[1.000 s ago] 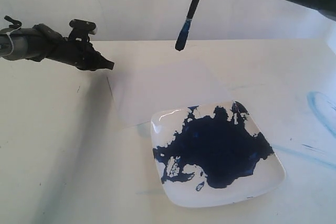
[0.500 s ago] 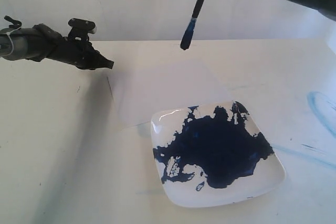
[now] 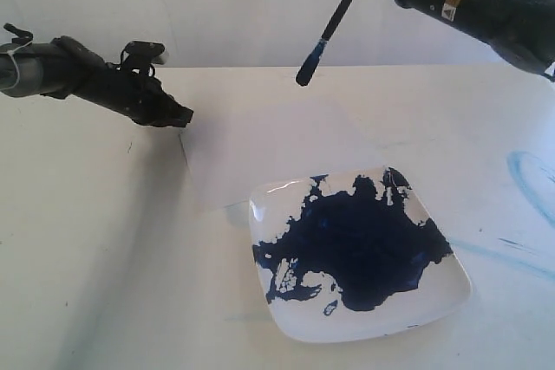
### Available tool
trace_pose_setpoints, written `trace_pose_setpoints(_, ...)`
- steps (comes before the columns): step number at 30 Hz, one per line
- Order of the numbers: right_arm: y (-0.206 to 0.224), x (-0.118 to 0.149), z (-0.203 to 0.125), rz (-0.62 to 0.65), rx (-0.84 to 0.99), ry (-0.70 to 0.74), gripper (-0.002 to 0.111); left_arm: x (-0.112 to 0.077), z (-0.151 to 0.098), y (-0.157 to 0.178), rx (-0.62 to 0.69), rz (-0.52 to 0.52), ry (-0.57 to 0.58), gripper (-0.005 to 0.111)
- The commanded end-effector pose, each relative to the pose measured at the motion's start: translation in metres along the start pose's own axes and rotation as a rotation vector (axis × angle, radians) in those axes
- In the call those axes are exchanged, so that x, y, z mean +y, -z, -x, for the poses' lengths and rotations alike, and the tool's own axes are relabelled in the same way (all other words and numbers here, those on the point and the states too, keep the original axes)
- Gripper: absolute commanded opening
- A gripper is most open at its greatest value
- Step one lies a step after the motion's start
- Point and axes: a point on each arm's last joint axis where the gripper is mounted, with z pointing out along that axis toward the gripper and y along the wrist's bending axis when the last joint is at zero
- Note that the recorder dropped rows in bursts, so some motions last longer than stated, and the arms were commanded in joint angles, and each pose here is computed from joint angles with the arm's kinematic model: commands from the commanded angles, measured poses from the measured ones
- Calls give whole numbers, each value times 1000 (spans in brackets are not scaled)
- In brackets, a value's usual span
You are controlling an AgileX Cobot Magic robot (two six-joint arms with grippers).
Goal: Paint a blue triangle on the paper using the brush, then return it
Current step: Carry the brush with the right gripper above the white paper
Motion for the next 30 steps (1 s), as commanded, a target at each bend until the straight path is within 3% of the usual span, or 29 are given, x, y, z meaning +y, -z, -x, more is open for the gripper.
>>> trace_pose_setpoints(1,-15,-1,-14,34,11,16,0,-23,13,25,25,-171,15,0)
trace_pose_setpoints(14,-52,-16,-53,-6,82,171,0,-50,14,32,46,-366,-112,0)
trace_pose_setpoints(23,-58,-22,-68,-1,104,242,0,-47,-16,-6,132,-392,-110,0)
trace_pose_setpoints(30,-58,-25,-70,-13,115,298,0,-46,-18,-6,146,-383,-119,0)
